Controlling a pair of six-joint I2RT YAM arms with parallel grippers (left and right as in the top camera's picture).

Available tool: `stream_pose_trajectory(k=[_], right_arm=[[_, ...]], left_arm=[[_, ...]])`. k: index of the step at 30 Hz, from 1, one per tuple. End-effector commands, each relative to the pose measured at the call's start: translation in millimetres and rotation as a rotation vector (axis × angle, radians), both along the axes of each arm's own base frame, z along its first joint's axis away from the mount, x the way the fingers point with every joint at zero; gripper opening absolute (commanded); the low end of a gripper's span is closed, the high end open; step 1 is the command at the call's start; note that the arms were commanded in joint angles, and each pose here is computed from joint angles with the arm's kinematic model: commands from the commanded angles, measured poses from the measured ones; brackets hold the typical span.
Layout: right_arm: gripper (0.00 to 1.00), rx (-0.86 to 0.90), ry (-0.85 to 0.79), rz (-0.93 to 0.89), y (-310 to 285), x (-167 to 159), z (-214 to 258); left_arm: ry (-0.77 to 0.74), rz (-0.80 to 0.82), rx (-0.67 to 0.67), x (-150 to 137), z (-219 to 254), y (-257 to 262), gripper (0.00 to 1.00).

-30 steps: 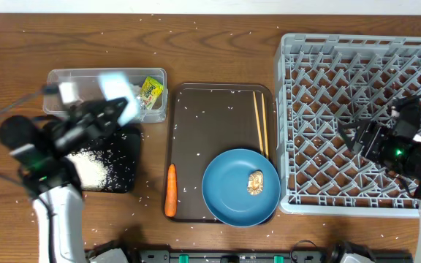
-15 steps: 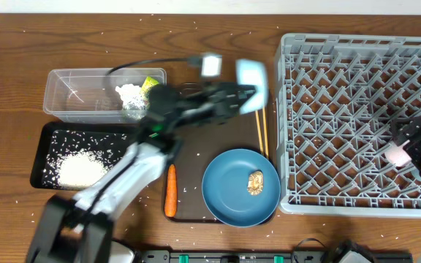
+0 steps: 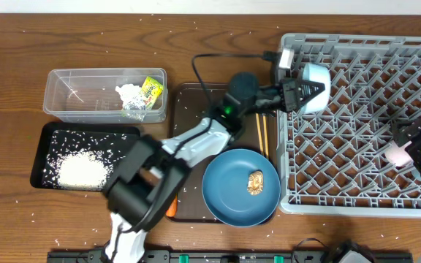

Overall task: Sort waste into correct bins and load items into the dishwasher rack
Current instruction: 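Carry the empty bowl right and hand it to the right gripper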

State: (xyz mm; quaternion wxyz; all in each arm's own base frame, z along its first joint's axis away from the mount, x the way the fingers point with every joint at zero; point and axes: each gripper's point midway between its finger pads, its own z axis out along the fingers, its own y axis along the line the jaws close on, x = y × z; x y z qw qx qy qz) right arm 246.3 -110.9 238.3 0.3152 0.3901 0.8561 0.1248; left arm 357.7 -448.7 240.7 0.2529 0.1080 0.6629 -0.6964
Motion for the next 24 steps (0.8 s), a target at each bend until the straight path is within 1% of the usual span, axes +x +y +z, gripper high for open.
stream_pose_trajectory(k=[1, 7, 24], right_arm=[[0.89, -0.013, 0.024, -0.028, -5.1, -4.3, -2.6], [0.89, -0.018, 0.027, -0.023, -5.1, -4.8, -3.0], [0.89, -0.028, 0.046, 0.007, -2.5, -8.2, -5.8]], left_arm=[[0.034, -0.018, -0.058, -4.5, 9.6, -16.8, 0.06], [0.076, -0.020, -0.038, -18.1, -13.1, -38.3, 0.06], [0.084, 0.009, -0.053, -37.3, -9.0, -60.7, 0.06]])
